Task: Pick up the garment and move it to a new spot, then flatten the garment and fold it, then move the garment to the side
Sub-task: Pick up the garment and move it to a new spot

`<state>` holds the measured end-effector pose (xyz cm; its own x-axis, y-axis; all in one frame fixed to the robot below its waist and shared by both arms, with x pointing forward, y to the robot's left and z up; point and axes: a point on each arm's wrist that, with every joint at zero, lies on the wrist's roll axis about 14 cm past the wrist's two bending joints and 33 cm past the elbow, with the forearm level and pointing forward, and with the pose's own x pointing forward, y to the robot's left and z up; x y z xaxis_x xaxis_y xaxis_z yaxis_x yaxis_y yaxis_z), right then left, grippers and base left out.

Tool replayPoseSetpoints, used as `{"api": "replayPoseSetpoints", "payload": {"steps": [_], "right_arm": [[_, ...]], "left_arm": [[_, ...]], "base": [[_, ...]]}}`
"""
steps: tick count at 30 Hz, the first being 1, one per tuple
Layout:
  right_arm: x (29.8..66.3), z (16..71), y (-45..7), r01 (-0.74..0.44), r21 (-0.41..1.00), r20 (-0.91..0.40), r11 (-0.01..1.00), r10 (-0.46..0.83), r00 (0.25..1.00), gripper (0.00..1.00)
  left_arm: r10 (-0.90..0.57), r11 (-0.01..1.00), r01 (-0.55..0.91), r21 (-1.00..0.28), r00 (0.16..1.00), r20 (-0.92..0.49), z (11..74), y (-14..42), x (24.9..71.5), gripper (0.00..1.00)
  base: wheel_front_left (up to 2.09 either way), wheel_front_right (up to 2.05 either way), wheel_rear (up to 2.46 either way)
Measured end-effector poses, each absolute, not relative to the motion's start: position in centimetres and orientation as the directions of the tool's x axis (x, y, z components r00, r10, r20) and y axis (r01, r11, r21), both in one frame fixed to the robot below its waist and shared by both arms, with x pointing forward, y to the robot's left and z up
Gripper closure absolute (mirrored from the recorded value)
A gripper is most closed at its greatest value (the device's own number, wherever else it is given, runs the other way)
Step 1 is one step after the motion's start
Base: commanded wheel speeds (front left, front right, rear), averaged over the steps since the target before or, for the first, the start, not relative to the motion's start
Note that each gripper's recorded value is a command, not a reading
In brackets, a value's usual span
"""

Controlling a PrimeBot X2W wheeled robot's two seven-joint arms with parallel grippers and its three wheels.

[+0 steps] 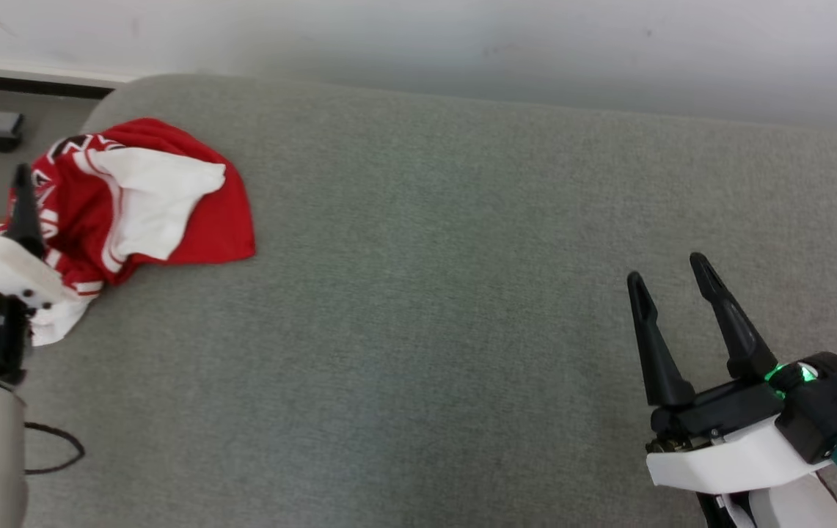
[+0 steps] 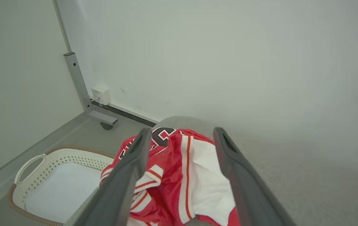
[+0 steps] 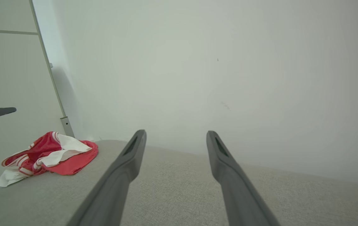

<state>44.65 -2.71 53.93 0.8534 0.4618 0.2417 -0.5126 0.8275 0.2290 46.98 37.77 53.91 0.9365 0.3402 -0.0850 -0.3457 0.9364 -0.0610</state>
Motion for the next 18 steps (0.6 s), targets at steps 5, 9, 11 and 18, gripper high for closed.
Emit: {"api": "replayPoseSetpoints", "payload": {"steps": [5,9,11,18], "right_arm": [[46.3,53.3,-4.5,-0.473,0.226,0.245,0.852,0.420,0.874,0.00],[47.6,51.8,-6.2,-0.428,0.227,0.220,0.875,0.382,0.898,0.00],[48.1,50.9,-7.1,-0.401,0.228,0.204,0.887,0.359,0.911,0.00],[48.8,48.4,-10.1,-0.315,0.213,0.141,0.925,0.290,0.946,0.00]], "left_arm": [[0.372,0.917,-0.391,-0.082,0.910,-0.184,51.1,39.5,50.2,0.00],[0.366,0.908,-0.408,-0.091,0.881,-0.299,47.1,39.6,52.6,0.00],[0.364,0.906,-0.415,-0.079,0.863,-0.350,45.1,39.6,53.4,0.00],[0.287,0.891,-0.452,-0.043,0.636,-0.716,34.5,37.2,52.1,0.00]], "base": [[0.00,0.00,0.00],[0.00,0.00,0.00],[0.00,0.00,0.00],[0.00,0.00,0.00]]}}
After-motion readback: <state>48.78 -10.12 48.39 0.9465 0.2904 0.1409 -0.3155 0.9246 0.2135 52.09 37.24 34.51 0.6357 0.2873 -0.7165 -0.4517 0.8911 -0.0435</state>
